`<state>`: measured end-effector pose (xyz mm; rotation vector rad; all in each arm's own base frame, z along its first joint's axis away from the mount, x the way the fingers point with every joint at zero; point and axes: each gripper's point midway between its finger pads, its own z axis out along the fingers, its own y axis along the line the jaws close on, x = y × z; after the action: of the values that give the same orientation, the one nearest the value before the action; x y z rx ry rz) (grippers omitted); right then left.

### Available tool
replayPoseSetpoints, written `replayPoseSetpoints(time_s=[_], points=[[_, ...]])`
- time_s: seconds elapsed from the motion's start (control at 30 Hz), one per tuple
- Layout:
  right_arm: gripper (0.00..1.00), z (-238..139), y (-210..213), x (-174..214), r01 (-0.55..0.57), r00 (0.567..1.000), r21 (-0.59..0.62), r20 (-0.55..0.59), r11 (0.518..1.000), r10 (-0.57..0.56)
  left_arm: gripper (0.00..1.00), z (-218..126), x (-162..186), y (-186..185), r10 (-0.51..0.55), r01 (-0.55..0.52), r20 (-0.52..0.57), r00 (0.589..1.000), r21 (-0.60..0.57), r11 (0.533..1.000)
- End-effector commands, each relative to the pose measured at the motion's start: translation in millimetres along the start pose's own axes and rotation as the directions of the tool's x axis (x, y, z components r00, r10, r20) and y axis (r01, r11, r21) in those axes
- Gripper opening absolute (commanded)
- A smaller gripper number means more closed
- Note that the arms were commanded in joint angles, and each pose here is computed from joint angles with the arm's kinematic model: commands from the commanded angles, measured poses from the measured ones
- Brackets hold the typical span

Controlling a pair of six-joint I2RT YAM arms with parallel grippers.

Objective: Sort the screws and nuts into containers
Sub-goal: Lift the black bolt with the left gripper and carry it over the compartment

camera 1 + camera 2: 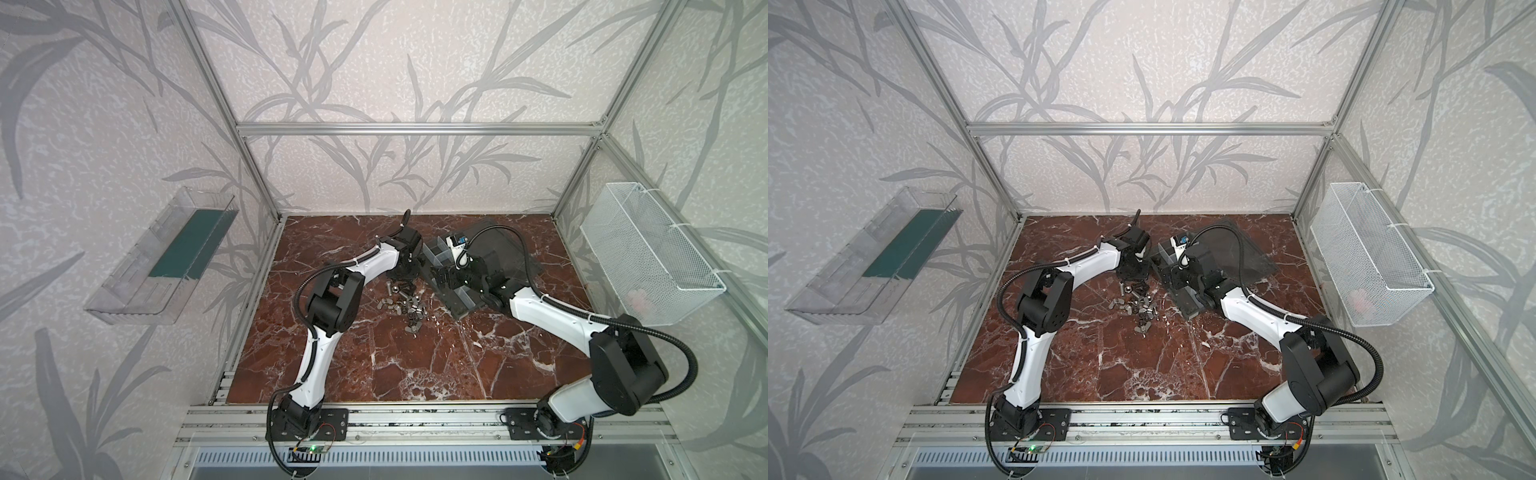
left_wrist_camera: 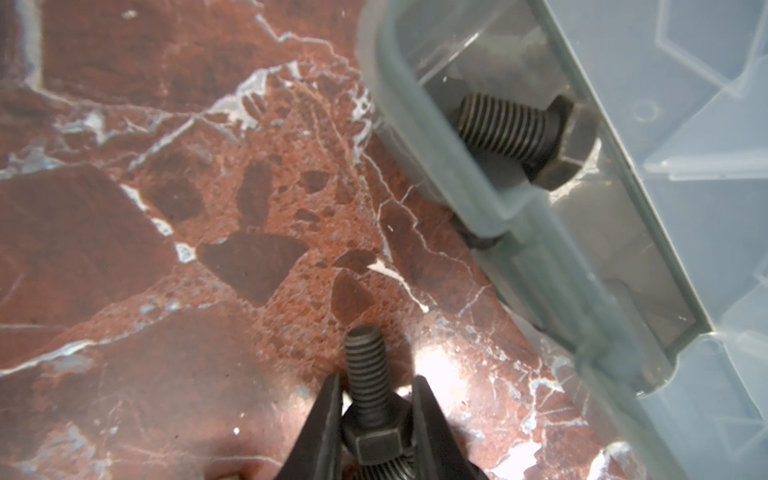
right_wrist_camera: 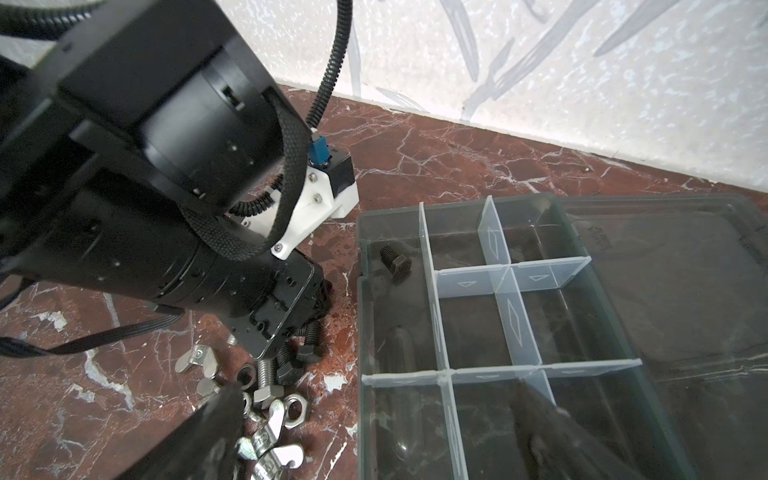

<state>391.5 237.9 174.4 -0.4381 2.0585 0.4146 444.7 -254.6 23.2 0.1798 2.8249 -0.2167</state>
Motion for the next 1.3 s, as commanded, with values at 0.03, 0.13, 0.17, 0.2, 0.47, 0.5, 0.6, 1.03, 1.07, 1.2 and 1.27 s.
replayPoseSetpoints(time_s=[0.03,0.13,0.17,0.2,0.47,0.5,0.6,1.03,1.07,1.2,1.27], points=[[0.99,-4,-1,-4,-0.004,1.000,0.012,0.025,1.000,0.004,0.24,5,13,8,0.013,-0.014,-0.036,0.999,-0.038,0.999],[0.99,-4,-2,-3,-0.003,1.000,0.014,0.022,1.000,0.003,0.24,-8,6,5,0.013,-0.013,0.000,1.000,-0.024,1.000],[0.99,-4,-2,-4,-0.004,1.000,0.016,0.023,1.000,0.003,0.24,-12,4,4,0.014,-0.014,0.010,1.000,-0.020,1.000],[0.99,-4,-2,-4,-0.004,1.000,0.015,0.023,1.000,0.003,0.24,-17,1,4,0.014,-0.014,0.024,1.000,-0.017,1.000],[0.99,-5,-3,-4,-0.004,1.000,0.023,0.022,1.000,0.004,0.23,-55,-17,-1,0.008,-0.009,0.120,0.993,0.010,1.000],[0.99,-5,-4,-5,-0.005,1.000,0.025,0.025,1.000,0.005,0.23,-60,-20,-4,0.006,-0.008,0.129,0.992,0.022,1.000],[0.99,-7,-5,-5,-0.005,1.000,0.027,0.028,1.000,0.004,0.23,-72,-25,-10,-0.003,-0.004,0.141,0.990,0.053,0.999],[0.99,-13,-8,-11,-0.009,0.999,0.040,0.047,0.999,0.007,0.23,-101,-55,-52,-0.051,0.016,0.184,0.982,0.188,0.982],[0.99,-15,-8,-12,-0.011,0.999,0.041,0.051,0.999,0.008,0.23,-98,-55,-54,-0.051,0.017,0.180,0.982,0.187,0.982],[0.99,-16,-11,-13,-0.020,0.998,0.049,0.058,0.999,0.017,0.23,-88,-56,-63,-0.063,0.027,0.168,0.984,0.208,0.978],[0.99,-16,-13,-12,-0.022,0.998,0.053,0.057,0.998,0.019,0.23,-81,-56,-66,-0.069,0.034,0.155,0.985,0.215,0.976]])
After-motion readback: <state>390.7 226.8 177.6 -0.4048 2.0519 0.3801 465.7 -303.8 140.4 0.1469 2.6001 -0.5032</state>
